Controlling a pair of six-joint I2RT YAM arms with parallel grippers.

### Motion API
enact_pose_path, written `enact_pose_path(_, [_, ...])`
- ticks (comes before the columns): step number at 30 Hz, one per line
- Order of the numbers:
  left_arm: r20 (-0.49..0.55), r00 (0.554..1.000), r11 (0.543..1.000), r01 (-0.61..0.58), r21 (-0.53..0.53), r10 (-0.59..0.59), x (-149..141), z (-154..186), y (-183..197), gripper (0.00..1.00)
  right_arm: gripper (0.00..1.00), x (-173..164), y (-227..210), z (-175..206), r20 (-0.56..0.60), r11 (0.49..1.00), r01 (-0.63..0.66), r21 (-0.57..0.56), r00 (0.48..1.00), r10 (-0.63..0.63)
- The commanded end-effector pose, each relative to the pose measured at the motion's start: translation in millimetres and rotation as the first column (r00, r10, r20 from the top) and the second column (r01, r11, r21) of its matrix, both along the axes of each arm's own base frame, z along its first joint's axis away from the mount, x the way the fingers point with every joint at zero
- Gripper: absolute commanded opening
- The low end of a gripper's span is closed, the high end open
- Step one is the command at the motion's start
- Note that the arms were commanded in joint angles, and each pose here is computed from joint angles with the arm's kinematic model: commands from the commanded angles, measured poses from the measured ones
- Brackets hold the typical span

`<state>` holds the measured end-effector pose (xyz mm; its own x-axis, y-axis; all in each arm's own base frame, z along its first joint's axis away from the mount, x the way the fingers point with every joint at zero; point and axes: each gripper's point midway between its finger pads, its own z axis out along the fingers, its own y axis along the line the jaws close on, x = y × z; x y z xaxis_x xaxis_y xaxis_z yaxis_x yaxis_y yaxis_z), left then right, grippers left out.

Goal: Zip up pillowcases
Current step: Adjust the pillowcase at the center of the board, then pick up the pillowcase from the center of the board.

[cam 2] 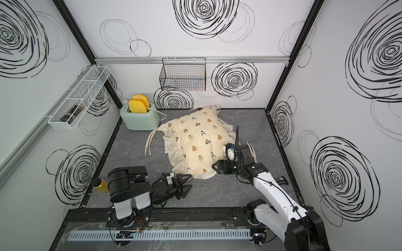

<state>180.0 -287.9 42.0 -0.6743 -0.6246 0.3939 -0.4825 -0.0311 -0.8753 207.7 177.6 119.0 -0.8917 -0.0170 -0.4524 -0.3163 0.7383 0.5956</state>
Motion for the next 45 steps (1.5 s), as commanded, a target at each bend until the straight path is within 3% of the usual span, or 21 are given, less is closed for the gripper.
enact_pose_path(1, [-0.057, 0.992, 0.984, -0.119, -0.131, 0.112, 6, 13, 17, 0.78, 0.8, -16, 4, -8, -0.036, 1.0, -0.024, 0.007, 0.999, 0.024])
enact_pose_path(4, [-0.033, 0.986, 0.982, -0.168, -0.09, 0.165, 10, 12, 34, 0.98, 0.8, -17, 5, -10, -0.039, 1.0, -0.027, 0.01, 0.999, 0.028])
enact_pose_path(11, [-0.014, 0.984, 0.982, -0.178, 0.06, 0.179, 21, -9, 41, 0.98, 0.8, -16, 6, -18, -0.061, 1.0, -0.029, 0.0, 0.998, 0.029])
enact_pose_path(14, [-0.002, 0.988, 0.986, -0.155, 0.064, 0.155, 28, -8, 30, 0.89, 0.8, -17, 6, -19, -0.063, 1.0, -0.028, -0.001, 0.998, 0.028])
enact_pose_path(18, [-0.001, 0.992, 0.989, -0.128, 0.07, 0.128, 32, -12, 16, 0.68, 0.8, -19, 6, -20, -0.068, 1.0, -0.028, -0.002, 0.997, 0.027])
enact_pose_path(23, [0.003, 0.994, 0.993, -0.107, 0.059, 0.107, 30, -10, 8, 0.26, 0.79, -25, 7, -24, -0.085, 1.0, -0.027, 0.001, 0.996, 0.027])
enact_pose_path(28, [0.028, 0.997, 0.994, -0.071, 0.085, 0.069, 25, -1, 8, 0.0, 0.77, -35, 17, -27, -0.104, 0.998, -0.038, 0.058, 0.994, 0.044])
enact_pose_path(35, [0.088, 0.996, 0.995, 0.006, 0.104, -0.015, 23, 22, -5, 0.0, 0.68, -55, 39, -26, -0.116, 0.987, -0.073, 0.144, 0.989, 0.09])
enact_pose_path(43, [0.118, 0.991, 0.993, 0.055, 0.104, -0.067, 26, 42, -23, 0.0, 0.25, -56, 60, -19, -0.106, 0.955, -0.096, 0.279, 0.986, 0.13])
enact_pose_path(45, [0.124, 0.989, 0.993, 0.063, 0.1, -0.075, 27, 46, -26, 0.0, 0.2, -57, 61, -23, -0.117, 0.955, -0.1, 0.278, 0.984, 0.137])
